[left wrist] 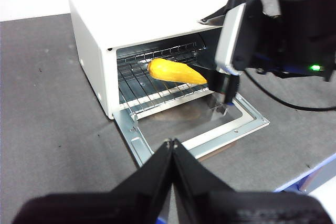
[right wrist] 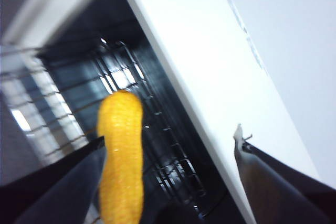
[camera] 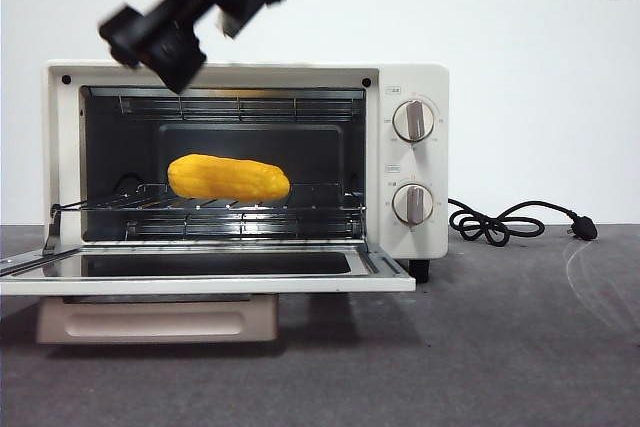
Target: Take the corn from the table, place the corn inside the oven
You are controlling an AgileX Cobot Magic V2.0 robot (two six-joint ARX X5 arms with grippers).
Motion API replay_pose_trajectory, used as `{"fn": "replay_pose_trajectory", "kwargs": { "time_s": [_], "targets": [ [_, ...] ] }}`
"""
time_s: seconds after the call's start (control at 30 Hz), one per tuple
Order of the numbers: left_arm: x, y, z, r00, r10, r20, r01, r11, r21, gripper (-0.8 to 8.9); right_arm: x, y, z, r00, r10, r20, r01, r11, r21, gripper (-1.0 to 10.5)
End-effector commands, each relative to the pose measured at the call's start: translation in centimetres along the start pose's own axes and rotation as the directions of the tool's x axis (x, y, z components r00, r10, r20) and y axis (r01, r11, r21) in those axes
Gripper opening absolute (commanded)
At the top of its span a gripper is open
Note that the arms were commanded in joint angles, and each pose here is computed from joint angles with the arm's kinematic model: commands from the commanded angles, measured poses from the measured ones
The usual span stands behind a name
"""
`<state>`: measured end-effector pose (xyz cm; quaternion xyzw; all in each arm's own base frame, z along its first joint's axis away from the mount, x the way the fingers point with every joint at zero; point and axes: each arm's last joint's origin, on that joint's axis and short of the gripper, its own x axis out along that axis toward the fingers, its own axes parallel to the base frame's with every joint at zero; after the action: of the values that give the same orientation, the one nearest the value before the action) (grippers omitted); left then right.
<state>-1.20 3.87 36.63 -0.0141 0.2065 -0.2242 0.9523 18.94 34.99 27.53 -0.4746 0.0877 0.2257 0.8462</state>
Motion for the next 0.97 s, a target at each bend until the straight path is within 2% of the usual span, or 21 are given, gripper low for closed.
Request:
{"fn": "replay_pose_trajectory", "kwargs": {
  "time_s": [0.03, 0.17, 0.2, 0.37, 0.47, 0.6, 0.67, 0.7, 0.77, 0.83, 0.87, 0.9, 0.93, 0.97],
  "targets": [
    [0.2, 0.0, 0.1, 1.000, -0.012, 0.001, 0.012, 1.000, -0.006, -0.07, -2.1, -0.2, 0.8, 0.999, 0.034, 0.040, -0.036, 0.998, 0.050, 4.1],
    [0.6, -0.1, 0.4, 0.999, -0.036, 0.002, 0.036, 0.999, 0.009, -0.07, -5.4, -0.6, 1.3, 0.994, 0.079, 0.075, -0.083, 0.995, 0.048, 3.9],
    [0.7, -0.2, 0.5, 0.999, -0.032, 0.008, 0.032, 0.999, 0.011, -0.07, -6.2, -0.8, 1.4, 0.993, 0.089, 0.082, -0.093, 0.995, 0.047, 3.5],
    [2.1, -1.0, 1.1, 0.997, -0.079, 0.018, 0.079, 0.996, 0.038, -0.08, -10.4, -2.1, 1.1, 0.983, 0.154, 0.104, -0.159, 0.986, 0.043, -0.2],
    [3.2, -1.9, 1.5, 0.992, -0.126, -0.004, 0.126, 0.987, 0.096, -0.08, -12.0, -3.3, 0.3, 0.969, 0.222, 0.111, -0.233, 0.968, 0.096, -0.1],
    [4.8, -3.5, 1.7, 0.981, -0.181, -0.071, 0.192, 0.961, 0.197, -0.08, -13.2, -4.7, -0.9, 0.931, 0.344, 0.118, -0.361, 0.917, 0.172, -0.1],
    [5.5, -4.4, 1.8, 0.972, -0.207, -0.111, 0.229, 0.940, 0.252, -0.09, -13.3, -5.6, -1.6, 0.900, 0.418, 0.122, -0.434, 0.881, 0.187, -0.1],
    [5.9, -4.9, 1.8, 0.968, -0.216, -0.126, 0.244, 0.930, 0.277, -0.09, -13.2, -5.8, -1.9, 0.883, 0.452, 0.125, -0.468, 0.861, 0.197, -0.1],
    [6.5, -6.0, 2.0, 0.955, -0.254, -0.155, 0.292, 0.899, 0.325, -0.09, -12.9, -6.3, -2.5, 0.836, 0.532, 0.131, -0.548, 0.806, 0.225, -0.1],
    [6.8, -7.0, 2.2, 0.930, -0.315, -0.190, 0.365, 0.857, 0.364, -0.09, -12.4, -6.8, -3.1, 0.800, 0.586, 0.133, -0.599, 0.760, 0.253, -0.1],
    [7.0, -7.6, 2.2, 0.909, -0.358, -0.214, 0.415, 0.824, 0.385, -0.09, -12.1, -7.1, -3.4, 0.783, 0.608, 0.129, -0.618, 0.738, 0.273, -0.1],
    [7.2, -8.2, 2.3, 0.885, -0.401, -0.235, 0.464, 0.788, 0.403, -0.09, -11.8, -7.3, -3.7, 0.776, 0.619, 0.122, -0.625, 0.725, 0.289, -0.1],
    [7.4, -8.7, 2.3, 0.864, -0.436, -0.252, 0.503, 0.757, 0.417, -0.09, -11.6, -7.5, -4.0, 0.772, 0.626, 0.115, -0.627, 0.719, 0.299, -0.1],
    [7.5, -9.3, 2.4, 0.832, -0.481, -0.277, 0.555, 0.711, 0.431, -0.09, -11.2, -7.8, -4.3, 0.772, 0.627, 0.105, -0.625, 0.716, 0.311, -0.1]
  ]
}}
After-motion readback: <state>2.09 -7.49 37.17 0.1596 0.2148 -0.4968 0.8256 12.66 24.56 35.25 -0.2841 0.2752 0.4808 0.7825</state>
